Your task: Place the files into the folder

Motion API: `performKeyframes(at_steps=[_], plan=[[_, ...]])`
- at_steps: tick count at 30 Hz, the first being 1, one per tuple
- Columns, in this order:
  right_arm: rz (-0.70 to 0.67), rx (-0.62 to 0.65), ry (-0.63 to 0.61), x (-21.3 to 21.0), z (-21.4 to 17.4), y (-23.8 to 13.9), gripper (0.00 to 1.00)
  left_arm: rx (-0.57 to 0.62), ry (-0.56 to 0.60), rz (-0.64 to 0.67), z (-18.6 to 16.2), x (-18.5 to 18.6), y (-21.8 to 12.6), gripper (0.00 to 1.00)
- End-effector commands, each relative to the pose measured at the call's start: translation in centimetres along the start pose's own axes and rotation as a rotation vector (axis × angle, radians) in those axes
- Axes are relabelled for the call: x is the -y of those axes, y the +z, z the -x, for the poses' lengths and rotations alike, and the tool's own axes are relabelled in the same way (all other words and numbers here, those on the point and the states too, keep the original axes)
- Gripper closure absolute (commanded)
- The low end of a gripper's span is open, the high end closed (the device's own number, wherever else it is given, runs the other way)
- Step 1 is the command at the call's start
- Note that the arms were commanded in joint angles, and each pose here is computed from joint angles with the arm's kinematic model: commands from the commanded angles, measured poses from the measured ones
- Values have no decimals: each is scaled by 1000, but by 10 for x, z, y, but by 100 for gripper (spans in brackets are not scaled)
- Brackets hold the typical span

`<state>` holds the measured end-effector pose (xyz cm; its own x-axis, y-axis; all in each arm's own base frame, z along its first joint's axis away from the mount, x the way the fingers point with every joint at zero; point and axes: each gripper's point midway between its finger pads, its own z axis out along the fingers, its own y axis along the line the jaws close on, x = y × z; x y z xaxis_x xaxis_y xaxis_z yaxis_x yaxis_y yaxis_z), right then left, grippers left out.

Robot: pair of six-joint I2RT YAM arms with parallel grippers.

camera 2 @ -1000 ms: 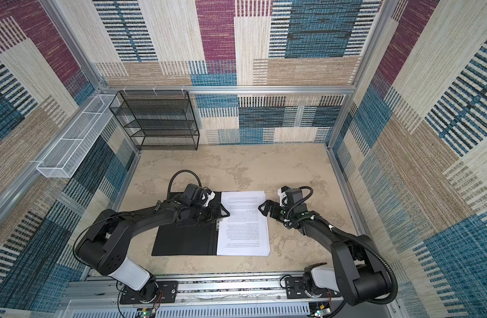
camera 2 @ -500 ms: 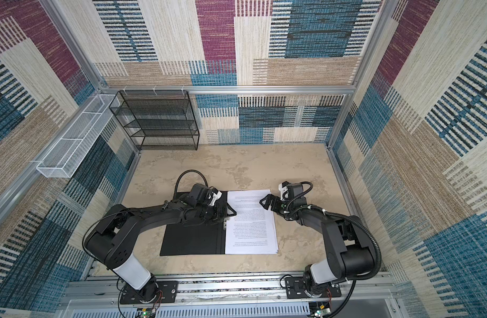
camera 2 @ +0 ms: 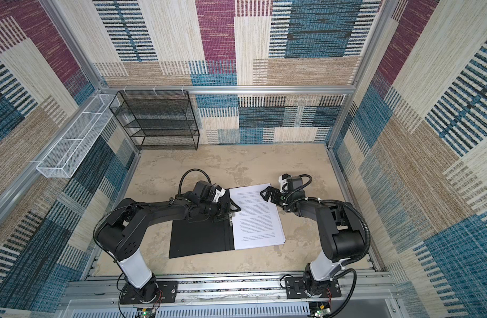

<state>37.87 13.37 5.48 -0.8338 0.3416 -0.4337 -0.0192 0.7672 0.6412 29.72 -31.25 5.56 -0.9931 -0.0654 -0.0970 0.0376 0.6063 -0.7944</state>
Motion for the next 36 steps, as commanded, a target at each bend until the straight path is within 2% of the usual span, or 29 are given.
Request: performKeyframes(at_steps=[1, 10, 17, 20, 24, 27, 30, 34, 36], plan=[[23, -67, 31, 0, -6, 5, 0, 38, -34, 83, 10, -21, 11, 1], [-7, -1, 39, 8, 35, 7, 0, 34, -35, 67, 17, -5, 19, 1], [-47, 110, -33, -8, 68, -18, 0, 95, 49, 127, 28, 20, -18, 1], [-31, 113, -71, -22, 70, -25, 1, 137, 62, 117, 43, 29, -32, 1], [20, 71, -111, -38, 56, -24, 7, 173, 37, 66, 73, 27, -37, 1], [83, 34, -128, -51, 42, -23, 16, 197, 42, 31, 94, 21, -36, 1], [125, -9, -161, -64, 28, -21, 27, 166, 82, -54, 104, 30, -29, 1], [188, -95, -181, -78, 4, -12, 59, 129, 103, -111, 106, 32, -17, 1], [194, -127, -191, -80, -8, -7, 71, 118, 99, -126, 106, 31, -13, 1]])
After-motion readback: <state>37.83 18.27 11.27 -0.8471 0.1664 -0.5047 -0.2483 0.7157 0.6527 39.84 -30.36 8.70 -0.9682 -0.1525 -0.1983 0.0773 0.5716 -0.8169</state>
